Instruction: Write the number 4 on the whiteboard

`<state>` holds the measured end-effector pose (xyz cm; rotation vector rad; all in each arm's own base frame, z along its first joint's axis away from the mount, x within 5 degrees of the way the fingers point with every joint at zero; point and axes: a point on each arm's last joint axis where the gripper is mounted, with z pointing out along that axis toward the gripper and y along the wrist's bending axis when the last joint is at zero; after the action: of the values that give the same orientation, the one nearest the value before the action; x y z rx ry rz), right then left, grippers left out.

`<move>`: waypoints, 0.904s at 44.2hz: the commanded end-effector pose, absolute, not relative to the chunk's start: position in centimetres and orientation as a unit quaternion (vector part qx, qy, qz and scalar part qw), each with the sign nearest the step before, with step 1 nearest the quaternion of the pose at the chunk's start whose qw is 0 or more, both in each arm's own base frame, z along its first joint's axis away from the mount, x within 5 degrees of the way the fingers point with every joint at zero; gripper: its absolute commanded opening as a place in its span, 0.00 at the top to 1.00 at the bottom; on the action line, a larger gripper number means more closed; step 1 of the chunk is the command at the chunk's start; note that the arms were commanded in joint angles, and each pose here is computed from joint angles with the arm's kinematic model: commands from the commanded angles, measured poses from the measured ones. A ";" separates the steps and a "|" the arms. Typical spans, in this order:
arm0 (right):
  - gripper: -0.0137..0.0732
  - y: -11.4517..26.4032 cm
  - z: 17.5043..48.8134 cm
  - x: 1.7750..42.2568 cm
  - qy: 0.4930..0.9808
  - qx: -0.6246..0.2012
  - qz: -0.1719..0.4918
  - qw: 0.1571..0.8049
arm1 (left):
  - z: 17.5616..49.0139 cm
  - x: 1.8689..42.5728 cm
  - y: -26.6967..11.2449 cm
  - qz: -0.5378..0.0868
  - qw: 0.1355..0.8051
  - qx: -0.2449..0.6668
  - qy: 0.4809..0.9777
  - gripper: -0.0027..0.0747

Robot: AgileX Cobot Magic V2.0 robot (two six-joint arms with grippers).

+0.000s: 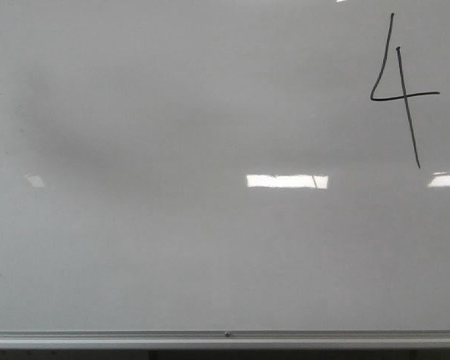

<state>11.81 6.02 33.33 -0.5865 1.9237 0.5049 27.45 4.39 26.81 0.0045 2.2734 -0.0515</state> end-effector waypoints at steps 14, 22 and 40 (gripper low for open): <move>0.92 5.9 34.6 11.9 0.783 -0.221 0.219 0.539 | 25.2 30.3 6.1 0.020 0.450 -0.047 0.892 0.99; 0.92 5.9 34.6 11.9 0.783 -0.221 0.219 0.539 | 24.5 31.1 5.5 0.030 0.455 -0.039 0.889 0.99; 0.92 6.0 34.5 11.8 0.784 -0.224 0.222 0.534 | 23.2 32.0 4.8 0.039 0.448 -0.023 0.893 0.92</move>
<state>11.77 6.07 33.32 -0.5881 1.9258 0.5133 31.51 4.61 21.33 -0.0482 2.3033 0.0502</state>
